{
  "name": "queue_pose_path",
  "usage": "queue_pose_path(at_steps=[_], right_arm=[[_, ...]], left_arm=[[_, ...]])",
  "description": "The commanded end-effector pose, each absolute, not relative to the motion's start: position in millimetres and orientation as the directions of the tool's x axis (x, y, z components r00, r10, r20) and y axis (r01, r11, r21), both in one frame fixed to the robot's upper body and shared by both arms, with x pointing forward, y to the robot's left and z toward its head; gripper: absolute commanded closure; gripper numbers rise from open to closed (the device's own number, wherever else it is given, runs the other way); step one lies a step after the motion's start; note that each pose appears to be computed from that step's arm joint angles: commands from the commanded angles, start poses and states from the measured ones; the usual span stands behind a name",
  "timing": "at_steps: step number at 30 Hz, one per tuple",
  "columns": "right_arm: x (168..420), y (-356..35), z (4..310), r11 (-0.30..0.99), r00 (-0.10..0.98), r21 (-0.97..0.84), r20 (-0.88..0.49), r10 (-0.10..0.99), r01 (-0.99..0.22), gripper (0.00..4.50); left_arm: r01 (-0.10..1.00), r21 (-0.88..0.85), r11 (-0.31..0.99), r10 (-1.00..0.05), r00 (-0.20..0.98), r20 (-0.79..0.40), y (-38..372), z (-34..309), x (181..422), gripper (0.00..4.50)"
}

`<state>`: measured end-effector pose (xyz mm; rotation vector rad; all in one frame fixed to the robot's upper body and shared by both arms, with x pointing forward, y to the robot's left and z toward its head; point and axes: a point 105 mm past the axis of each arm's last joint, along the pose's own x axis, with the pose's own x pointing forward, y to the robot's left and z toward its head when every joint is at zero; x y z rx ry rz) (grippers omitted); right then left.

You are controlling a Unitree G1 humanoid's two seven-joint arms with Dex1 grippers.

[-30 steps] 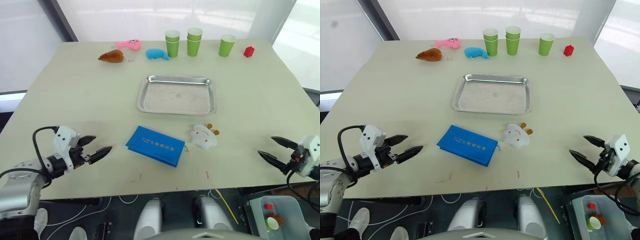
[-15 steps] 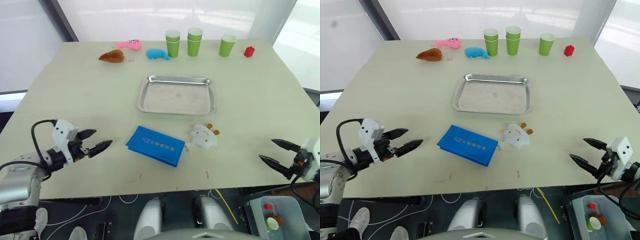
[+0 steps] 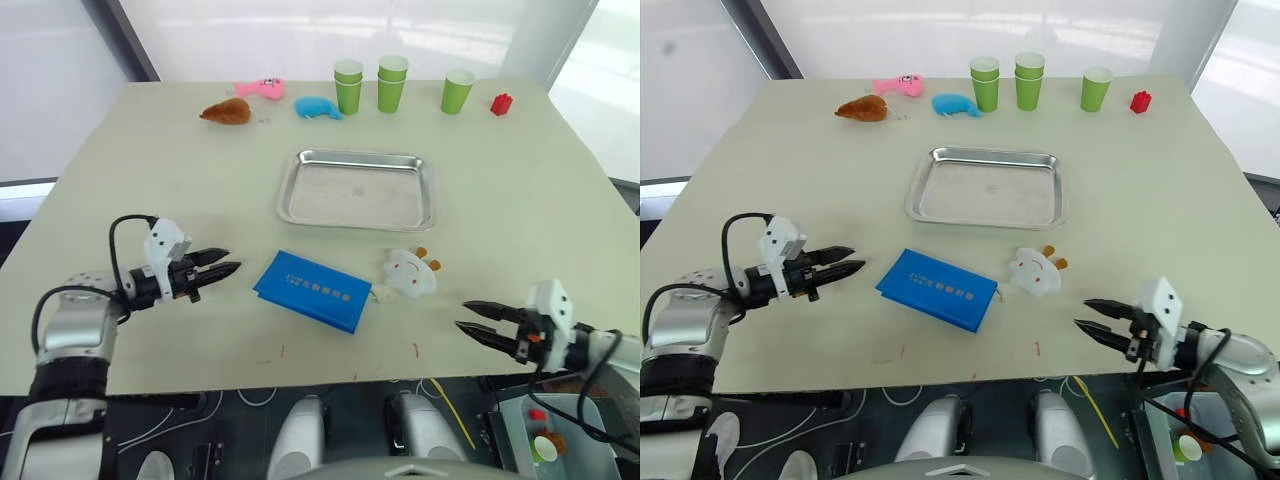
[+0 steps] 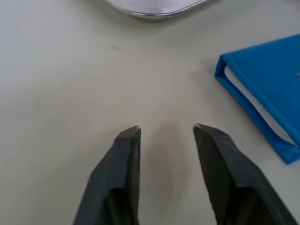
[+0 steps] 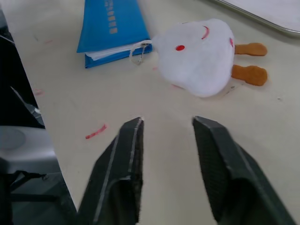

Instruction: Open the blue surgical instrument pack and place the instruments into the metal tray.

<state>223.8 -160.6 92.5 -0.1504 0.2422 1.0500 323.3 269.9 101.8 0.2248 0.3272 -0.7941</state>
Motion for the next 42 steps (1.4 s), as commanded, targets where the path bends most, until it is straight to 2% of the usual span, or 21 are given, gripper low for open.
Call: queue_pose_path(at_steps=[1, 2, 3, 12, 21, 29, 35, 42], right_arm=[[226.3, -138.2, 96.5, 0.447, 0.44, -0.031, -0.257, 0.861, -0.894, 4.16], [227.5, -133.9, 95.8, 0.44, 0.433, -0.032, -0.257, 0.864, -0.897, 4.5], [229.2, -129.8, 94.8, 0.435, 0.429, -0.034, -0.258, 0.866, -0.9, 4.5], [236.3, -91.0, 77.2, 0.355, 0.345, -0.029, -0.323, 0.881, -0.934, 4.5], [257.8, -72.3, 71.9, 0.381, 0.373, -0.042, -0.322, 0.87, -0.924, 4.5], [282.8, -88.8, 82.6, 0.485, 0.48, -0.048, -0.257, 0.839, -0.873, 4.5], [305.7, -117.3, 90.9, 0.576, 0.577, -0.082, -0.236, 0.782, -0.814, 4.5], [320.9, -139.2, 94.4, 0.619, 0.628, -0.117, -0.236, 0.742, -0.776, 4.5]], left_arm=[[0.807, 0.06, 0.588, -0.734, 0.563, -0.38, 254.2, 99.6, 325.6, 3.84], [0.826, 0.047, 0.562, -0.753, 0.535, -0.383, 250.0, 98.4, 325.3, 4.42], [0.843, 0.032, 0.537, -0.772, 0.506, -0.385, 245.5, 97.4, 325.3, 4.47], [0.909, -0.078, 0.41, -0.85, 0.349, -0.395, 222.1, 90.2, 328.3, 4.47], [0.934, -0.102, 0.342, -0.874, 0.276, -0.401, 205.1, 81.5, 324.6, 4.47], [0.95, -0.133, 0.283, -0.909, 0.221, -0.353, 169.4, 72.9, 319.0, 4.47], [0.951, -0.129, 0.282, -0.924, 0.233, -0.303, 141.3, 69.5, 326.6, 4.47], [0.953, -0.114, 0.28, -0.932, 0.241, -0.269, 108.7, 63.3, 333.7, 4.47]])
